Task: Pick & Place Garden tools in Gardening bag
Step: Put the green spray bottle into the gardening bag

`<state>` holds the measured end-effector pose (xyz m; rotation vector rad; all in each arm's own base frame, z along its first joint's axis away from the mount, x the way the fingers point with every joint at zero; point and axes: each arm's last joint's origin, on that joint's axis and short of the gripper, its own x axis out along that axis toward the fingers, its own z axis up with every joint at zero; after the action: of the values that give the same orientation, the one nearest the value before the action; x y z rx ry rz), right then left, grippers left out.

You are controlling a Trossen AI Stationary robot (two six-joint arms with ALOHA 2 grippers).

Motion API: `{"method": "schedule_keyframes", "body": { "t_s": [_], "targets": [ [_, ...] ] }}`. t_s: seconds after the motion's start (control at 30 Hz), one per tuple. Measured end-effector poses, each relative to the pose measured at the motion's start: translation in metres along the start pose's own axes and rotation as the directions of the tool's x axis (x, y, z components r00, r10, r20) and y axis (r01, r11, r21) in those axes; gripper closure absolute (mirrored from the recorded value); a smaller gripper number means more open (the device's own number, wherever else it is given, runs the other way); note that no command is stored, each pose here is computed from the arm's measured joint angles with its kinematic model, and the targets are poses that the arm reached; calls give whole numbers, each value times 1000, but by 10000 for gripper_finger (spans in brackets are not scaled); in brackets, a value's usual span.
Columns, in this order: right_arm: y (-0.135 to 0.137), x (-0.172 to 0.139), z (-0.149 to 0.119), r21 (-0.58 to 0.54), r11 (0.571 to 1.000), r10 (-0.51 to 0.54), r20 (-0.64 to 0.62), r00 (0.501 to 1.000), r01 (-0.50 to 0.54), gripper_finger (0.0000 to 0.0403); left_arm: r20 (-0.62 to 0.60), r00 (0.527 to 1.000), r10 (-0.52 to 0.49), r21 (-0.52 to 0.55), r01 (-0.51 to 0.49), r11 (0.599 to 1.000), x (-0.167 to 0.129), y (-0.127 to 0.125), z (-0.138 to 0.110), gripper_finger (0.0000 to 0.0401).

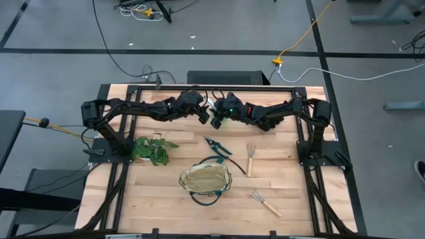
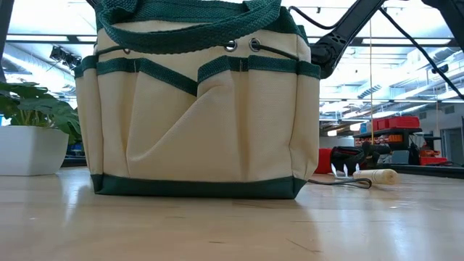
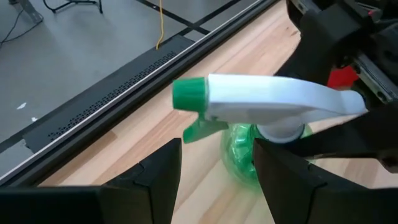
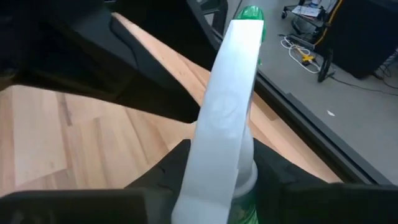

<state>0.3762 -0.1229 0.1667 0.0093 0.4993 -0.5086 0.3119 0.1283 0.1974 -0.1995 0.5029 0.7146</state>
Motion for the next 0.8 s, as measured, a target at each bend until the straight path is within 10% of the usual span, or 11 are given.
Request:
{"method": "schedule_keyframes", "body": {
  "t_s": [0.8],
  "targets": [
    [1, -23, 18, -9, 1000, 1, 3, 1000, -1, 287, -14, 1000, 6, 19, -6, 1000, 0, 1, -1, 195]
  ]
}}
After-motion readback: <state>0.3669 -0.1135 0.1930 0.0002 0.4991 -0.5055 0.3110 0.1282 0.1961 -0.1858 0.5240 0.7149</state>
